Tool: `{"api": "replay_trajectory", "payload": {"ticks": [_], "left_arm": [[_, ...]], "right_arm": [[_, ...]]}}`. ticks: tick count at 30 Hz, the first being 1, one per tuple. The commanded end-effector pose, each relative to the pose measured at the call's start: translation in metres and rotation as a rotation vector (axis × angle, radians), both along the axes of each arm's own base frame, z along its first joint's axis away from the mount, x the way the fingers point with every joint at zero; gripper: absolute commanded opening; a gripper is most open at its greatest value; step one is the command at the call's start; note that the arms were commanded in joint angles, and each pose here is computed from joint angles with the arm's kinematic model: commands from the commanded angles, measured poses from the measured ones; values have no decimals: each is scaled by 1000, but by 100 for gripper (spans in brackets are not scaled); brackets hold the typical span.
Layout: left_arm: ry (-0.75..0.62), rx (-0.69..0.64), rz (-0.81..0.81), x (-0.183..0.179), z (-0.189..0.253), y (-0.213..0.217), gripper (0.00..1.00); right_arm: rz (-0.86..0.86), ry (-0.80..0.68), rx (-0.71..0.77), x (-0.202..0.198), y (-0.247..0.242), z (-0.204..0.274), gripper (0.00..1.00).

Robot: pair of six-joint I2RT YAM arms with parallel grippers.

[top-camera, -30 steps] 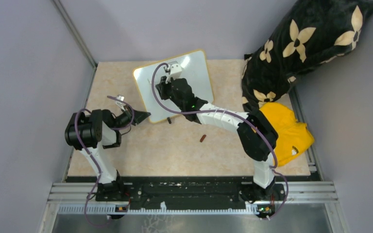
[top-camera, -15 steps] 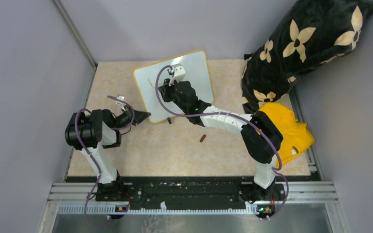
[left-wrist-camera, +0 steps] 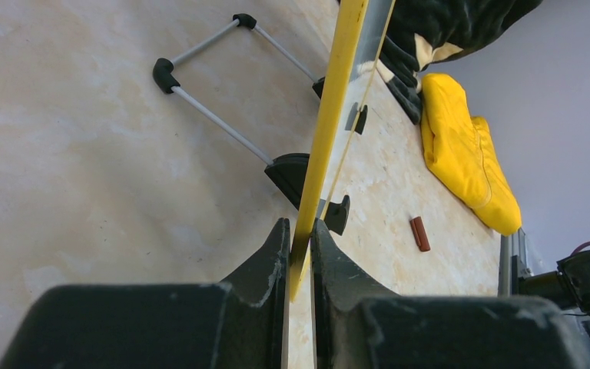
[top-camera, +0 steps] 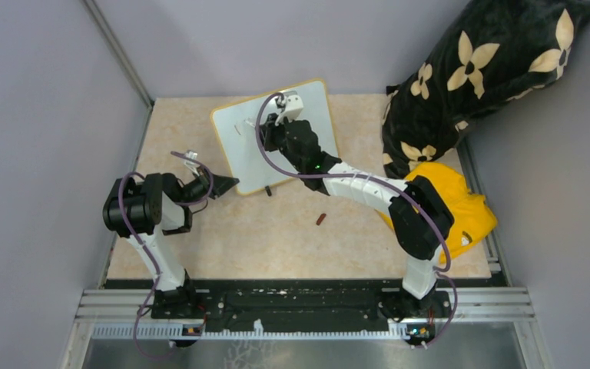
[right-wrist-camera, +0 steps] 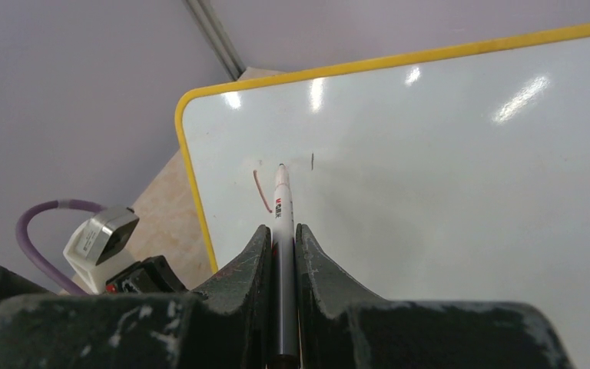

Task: Write a sentence on the whiteboard

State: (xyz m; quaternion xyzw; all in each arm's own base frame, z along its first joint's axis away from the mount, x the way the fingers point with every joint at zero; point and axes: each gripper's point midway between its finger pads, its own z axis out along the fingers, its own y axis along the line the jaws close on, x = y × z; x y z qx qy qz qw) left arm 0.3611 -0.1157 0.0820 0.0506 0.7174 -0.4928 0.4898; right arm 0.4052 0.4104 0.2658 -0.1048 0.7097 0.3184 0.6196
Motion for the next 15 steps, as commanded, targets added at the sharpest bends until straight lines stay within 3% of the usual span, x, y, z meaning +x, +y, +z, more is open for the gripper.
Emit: {"api": "replay_trajectory", "payload": {"ticks": [1, 15], "left_arm": [[-7, 7, -11, -2, 1, -4, 0], [-6, 7, -9, -2, 1, -3, 0]], "right_arm": [[-4, -60, 82, 9, -1, 44, 0], [31, -20, 48, 10, 9, 24, 0]]}}
